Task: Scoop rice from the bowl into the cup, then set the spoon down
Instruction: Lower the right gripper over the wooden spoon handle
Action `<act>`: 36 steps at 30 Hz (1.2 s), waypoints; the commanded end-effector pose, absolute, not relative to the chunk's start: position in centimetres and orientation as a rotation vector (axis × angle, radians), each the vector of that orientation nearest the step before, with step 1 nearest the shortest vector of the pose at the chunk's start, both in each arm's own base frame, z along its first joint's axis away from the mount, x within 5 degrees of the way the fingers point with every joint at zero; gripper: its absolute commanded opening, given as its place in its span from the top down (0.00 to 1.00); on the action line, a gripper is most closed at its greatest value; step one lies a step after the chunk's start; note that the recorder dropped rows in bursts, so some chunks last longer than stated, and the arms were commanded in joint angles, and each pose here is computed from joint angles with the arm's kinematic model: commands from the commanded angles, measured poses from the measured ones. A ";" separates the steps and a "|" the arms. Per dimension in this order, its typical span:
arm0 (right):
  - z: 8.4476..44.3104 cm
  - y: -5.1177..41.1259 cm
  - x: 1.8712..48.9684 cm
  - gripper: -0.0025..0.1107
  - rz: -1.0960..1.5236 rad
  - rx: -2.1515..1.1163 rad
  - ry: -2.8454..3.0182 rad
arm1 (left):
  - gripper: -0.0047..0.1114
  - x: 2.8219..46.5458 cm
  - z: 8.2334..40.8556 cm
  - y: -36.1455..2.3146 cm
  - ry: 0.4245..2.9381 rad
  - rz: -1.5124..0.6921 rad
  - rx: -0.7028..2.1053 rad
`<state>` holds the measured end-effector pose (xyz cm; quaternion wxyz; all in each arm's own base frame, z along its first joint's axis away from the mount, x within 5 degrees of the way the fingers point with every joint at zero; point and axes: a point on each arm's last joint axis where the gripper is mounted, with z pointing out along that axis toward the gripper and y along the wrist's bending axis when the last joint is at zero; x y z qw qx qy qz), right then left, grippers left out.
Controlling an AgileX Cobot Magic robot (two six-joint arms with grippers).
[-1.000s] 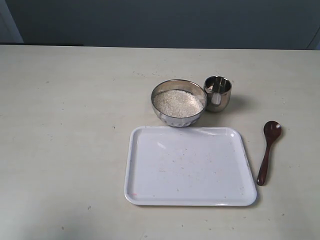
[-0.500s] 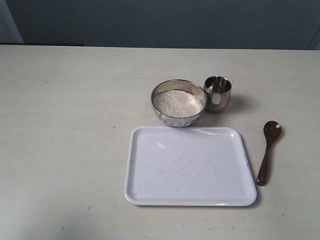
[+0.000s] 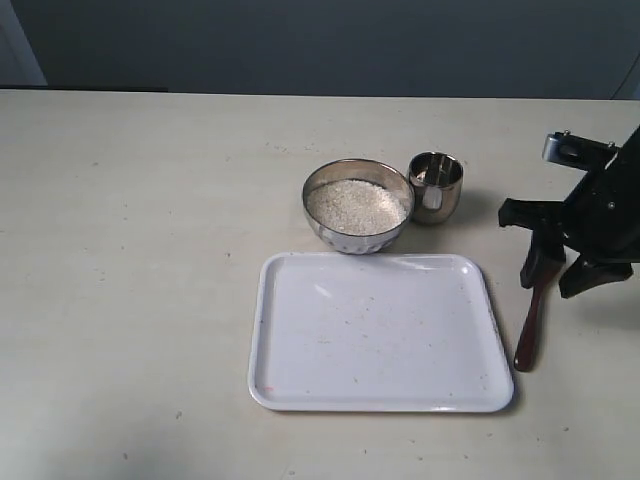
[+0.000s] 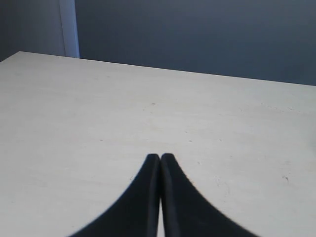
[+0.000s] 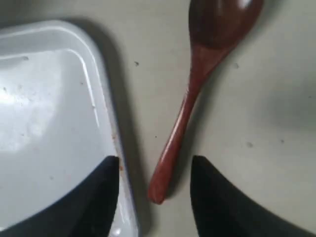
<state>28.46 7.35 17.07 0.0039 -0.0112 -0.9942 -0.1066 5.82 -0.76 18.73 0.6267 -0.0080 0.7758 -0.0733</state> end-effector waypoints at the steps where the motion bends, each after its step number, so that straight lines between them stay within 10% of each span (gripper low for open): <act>1: 17.0 8.6 29.0 0.56 -0.351 -0.189 -3.196 | 0.96 5.8 19.0 -0.7 1.762 -0.172 -0.024; 36: 12.5 8.3 25.4 0.56 -0.236 -0.465 -3.182 | 0.96 5.8 19.0 -0.7 1.762 -0.172 -0.024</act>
